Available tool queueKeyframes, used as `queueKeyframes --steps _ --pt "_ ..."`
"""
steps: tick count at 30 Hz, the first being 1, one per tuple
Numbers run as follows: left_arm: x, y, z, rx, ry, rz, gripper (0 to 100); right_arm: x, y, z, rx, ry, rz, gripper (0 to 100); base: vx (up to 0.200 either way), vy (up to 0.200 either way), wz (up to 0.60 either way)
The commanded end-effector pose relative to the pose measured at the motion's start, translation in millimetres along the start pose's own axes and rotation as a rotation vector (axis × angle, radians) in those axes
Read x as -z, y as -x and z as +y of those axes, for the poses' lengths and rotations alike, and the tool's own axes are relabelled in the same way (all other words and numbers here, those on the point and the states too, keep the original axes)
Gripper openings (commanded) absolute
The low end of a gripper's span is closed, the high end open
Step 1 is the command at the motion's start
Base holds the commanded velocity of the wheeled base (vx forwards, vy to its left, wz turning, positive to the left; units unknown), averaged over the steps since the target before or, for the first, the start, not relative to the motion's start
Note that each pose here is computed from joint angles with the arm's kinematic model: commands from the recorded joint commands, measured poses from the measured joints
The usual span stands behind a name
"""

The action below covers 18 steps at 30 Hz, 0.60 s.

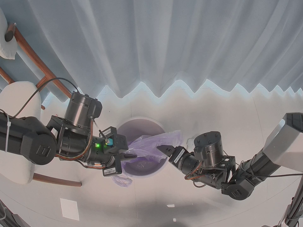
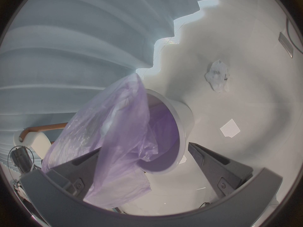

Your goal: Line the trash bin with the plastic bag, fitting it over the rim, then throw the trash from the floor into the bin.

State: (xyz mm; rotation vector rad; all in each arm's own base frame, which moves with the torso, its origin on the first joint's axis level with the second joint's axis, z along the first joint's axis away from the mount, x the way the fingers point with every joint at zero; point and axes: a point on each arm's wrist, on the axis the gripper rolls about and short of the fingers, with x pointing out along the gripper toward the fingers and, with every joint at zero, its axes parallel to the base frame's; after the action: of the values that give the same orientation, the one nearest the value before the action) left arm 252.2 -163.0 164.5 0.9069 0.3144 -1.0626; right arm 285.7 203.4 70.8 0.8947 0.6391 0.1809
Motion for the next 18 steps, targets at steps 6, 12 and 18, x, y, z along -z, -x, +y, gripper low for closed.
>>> queueKeyframes --steps 6,12,18 --pt "2.0 6.9 -6.4 0.005 0.001 0.001 0 -21.6 -5.3 -4.0 0.011 -0.028 -0.063 100 0.0 0.0 0.0" --pt "0.4 4.3 -6.2 0.003 0.027 -0.006 0 -21.9 -4.6 -8.2 0.026 -0.028 -0.062 100 0.0 0.0 0.0" --pt "-9.4 1.0 -13.6 0.02 0.096 -0.04 0 -20.1 -6.9 -4.1 0.003 -0.025 -0.062 0 0.0 0.0 0.0"
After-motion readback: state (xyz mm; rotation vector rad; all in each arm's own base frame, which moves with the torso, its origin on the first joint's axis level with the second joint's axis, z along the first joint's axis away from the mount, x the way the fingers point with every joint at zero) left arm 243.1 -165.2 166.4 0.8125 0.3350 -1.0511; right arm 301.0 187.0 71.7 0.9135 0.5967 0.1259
